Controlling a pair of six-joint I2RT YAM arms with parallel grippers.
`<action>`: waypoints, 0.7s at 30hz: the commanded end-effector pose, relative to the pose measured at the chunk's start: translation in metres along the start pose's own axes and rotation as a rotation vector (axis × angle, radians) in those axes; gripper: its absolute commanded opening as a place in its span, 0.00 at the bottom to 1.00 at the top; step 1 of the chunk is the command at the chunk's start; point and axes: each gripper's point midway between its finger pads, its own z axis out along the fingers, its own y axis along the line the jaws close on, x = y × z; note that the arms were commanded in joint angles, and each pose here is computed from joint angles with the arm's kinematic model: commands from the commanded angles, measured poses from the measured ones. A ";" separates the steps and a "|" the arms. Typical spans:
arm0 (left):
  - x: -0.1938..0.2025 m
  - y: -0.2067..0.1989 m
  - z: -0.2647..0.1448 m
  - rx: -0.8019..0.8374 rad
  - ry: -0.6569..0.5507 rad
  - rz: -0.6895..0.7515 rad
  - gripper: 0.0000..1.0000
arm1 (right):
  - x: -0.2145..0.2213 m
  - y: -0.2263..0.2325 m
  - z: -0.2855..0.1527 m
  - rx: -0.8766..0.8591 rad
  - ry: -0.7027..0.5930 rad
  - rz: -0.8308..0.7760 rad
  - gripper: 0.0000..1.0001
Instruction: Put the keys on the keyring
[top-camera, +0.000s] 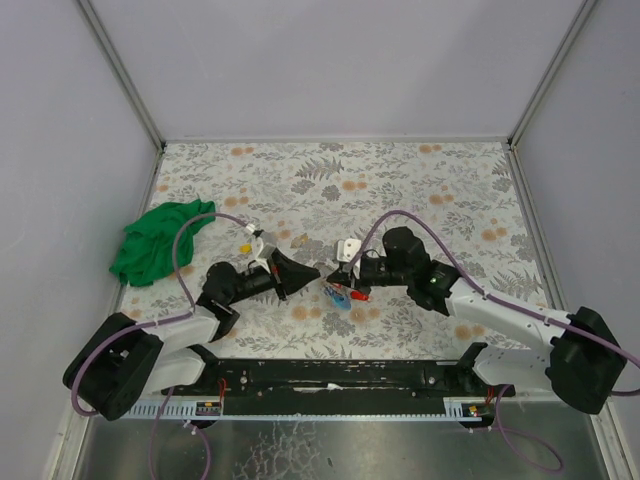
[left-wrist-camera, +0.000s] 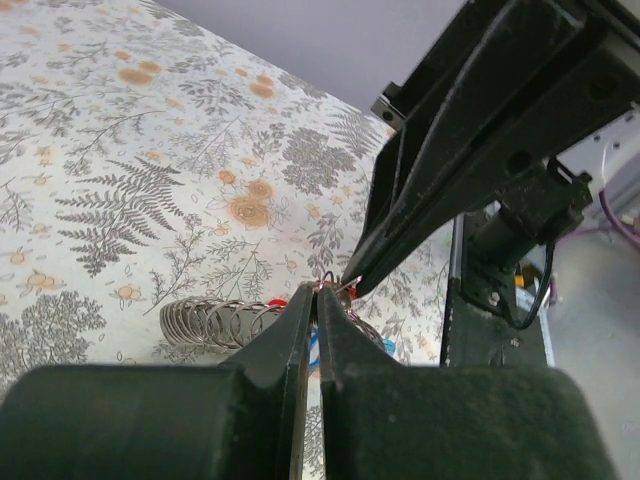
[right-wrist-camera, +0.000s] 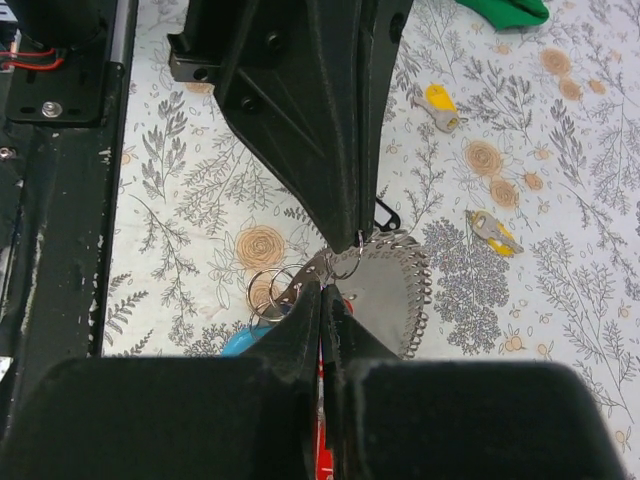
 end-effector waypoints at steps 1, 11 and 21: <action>-0.036 0.002 -0.004 -0.073 -0.209 -0.053 0.00 | -0.009 0.003 0.010 -0.014 0.010 -0.032 0.00; -0.050 -0.004 -0.007 -0.102 -0.361 -0.126 0.00 | -0.009 0.002 0.017 -0.015 0.053 -0.053 0.00; -0.025 0.007 -0.010 -0.166 -0.239 -0.052 0.20 | -0.020 -0.019 0.002 0.089 0.103 -0.127 0.00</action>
